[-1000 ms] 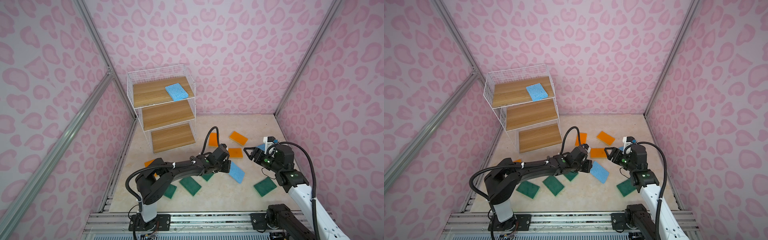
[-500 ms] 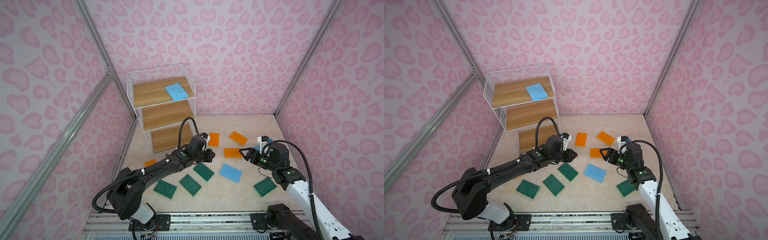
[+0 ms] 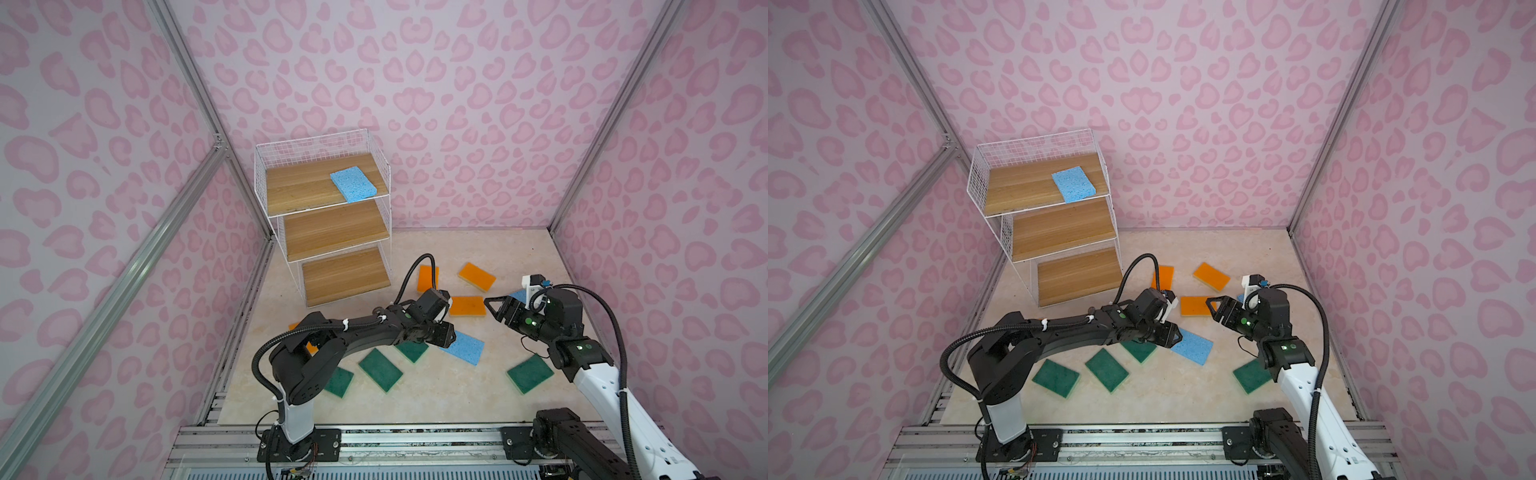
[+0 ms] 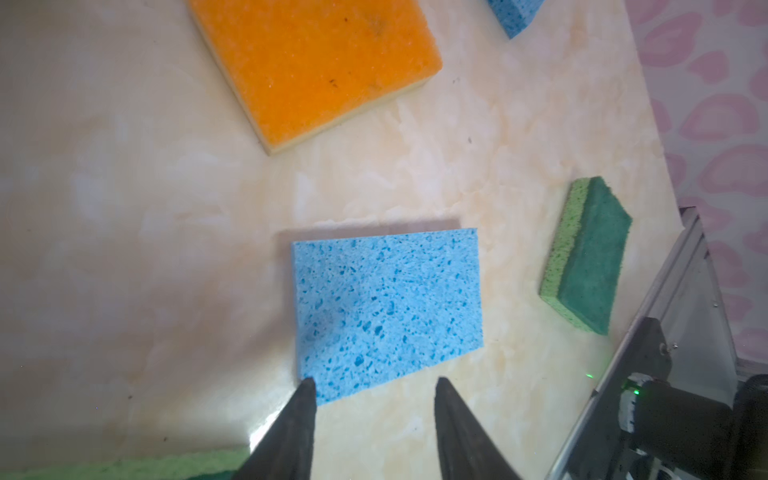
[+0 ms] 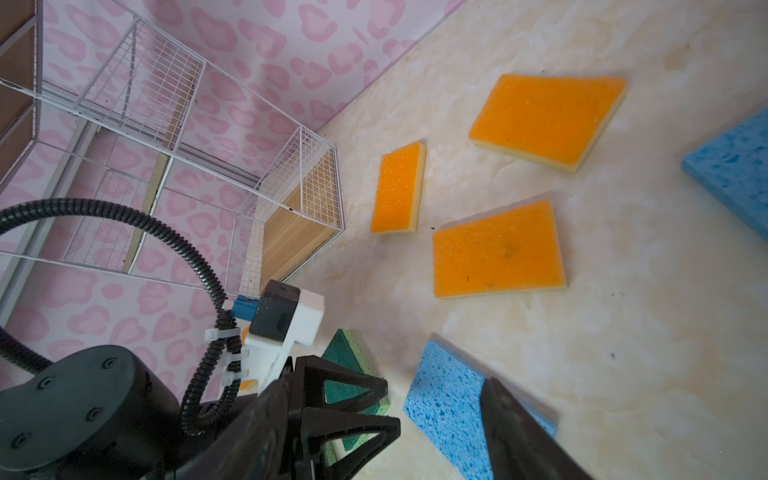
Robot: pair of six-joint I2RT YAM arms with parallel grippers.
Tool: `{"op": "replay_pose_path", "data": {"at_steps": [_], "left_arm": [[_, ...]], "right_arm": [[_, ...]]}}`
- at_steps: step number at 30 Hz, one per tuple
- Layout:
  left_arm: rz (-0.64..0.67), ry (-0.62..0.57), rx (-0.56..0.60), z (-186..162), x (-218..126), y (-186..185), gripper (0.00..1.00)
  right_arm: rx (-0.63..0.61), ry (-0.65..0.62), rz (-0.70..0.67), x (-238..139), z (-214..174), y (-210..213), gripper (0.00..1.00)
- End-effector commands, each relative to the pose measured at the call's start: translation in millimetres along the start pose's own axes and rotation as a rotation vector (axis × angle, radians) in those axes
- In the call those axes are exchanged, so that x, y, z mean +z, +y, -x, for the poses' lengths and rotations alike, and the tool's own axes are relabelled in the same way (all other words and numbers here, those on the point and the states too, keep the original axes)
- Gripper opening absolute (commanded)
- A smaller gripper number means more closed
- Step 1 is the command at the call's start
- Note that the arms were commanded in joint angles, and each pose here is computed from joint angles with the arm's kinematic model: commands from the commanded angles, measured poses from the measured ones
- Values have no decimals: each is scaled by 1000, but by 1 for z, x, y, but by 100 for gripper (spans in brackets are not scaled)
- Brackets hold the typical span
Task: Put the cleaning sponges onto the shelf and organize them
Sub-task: 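Close the left gripper on the blue sponge and drag it toward the shelf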
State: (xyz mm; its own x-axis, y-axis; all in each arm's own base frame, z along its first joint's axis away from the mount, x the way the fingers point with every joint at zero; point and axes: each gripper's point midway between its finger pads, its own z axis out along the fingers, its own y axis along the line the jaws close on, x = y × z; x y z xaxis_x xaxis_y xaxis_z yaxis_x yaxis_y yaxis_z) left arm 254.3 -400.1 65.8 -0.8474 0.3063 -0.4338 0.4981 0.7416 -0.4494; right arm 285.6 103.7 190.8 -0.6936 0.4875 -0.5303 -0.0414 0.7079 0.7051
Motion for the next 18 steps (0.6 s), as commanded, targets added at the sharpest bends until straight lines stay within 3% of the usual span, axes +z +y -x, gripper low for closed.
{"op": "replay_pose_path", "data": {"at_steps": [1,10,13,18], "left_arm": [[41,1,-3,2,12,9,47],[78,37,-20,-6,35,22,44],[75,41,-24,-6,39,22,35],[55,47,-36,-6,42,19,13]], "right_arm": [[-7,-7,20,2,0,1,74],[5,11,31,9,-4,-2,74],[8,14,31,9,-5,-3,74],[9,12,34,9,-6,-3,74]]}}
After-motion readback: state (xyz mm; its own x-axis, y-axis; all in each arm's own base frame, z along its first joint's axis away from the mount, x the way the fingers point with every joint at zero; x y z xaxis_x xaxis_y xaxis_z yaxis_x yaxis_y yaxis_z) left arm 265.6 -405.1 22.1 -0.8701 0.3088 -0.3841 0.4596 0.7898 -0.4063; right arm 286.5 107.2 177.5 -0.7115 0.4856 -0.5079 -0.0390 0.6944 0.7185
